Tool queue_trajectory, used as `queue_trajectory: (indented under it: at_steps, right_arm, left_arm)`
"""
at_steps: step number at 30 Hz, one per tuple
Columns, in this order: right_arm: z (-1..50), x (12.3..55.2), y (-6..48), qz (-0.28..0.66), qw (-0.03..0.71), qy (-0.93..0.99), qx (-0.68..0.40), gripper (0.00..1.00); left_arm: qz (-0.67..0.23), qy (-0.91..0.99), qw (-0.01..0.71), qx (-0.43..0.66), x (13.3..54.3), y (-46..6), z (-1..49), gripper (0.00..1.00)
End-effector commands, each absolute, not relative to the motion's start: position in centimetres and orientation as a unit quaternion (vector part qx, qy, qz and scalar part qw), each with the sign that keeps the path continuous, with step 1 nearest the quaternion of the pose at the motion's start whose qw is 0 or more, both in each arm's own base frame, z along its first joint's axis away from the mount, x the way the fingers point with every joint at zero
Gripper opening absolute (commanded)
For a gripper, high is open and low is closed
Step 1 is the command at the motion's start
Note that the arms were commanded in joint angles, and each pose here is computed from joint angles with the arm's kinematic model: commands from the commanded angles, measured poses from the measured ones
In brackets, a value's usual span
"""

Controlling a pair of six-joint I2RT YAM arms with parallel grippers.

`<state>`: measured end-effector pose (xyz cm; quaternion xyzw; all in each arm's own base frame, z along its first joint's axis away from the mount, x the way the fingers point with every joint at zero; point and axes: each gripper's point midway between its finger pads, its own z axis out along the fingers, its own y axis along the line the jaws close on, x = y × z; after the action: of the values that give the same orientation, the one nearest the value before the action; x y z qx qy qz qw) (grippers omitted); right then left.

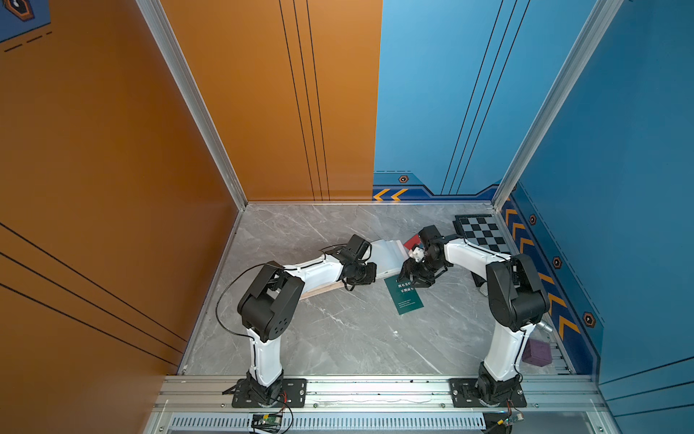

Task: Place the photos into the photo albums
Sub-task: Adjust the photo album at the center of the board, then adjust the photo at the center of the board.

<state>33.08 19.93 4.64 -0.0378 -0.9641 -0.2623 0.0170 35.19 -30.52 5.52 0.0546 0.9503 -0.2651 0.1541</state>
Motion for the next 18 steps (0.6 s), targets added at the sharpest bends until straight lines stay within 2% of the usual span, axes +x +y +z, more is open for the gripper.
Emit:
queue_trajectory:
  at_steps: [1,11,18]
  right_arm:
    - [5.9,34.1,21.2,-0.27,0.005,-0.963,-0.016,0.6]
    - [4.4,38.3,24.6,-0.278,0.0,-0.96,0.007,0.6]
    - [2.9,38.4,24.5,-0.261,0.006,-0.965,0.012,0.6]
  left_arm:
    - [-0.259,0.951,0.157,0.059,35.9,-30.8,5.5,0.06]
    - [-0.226,0.956,0.185,0.026,34.8,-27.1,6.3,0.06]
    - [-0.218,0.955,0.203,0.004,34.4,-25.1,6.7,0.06]
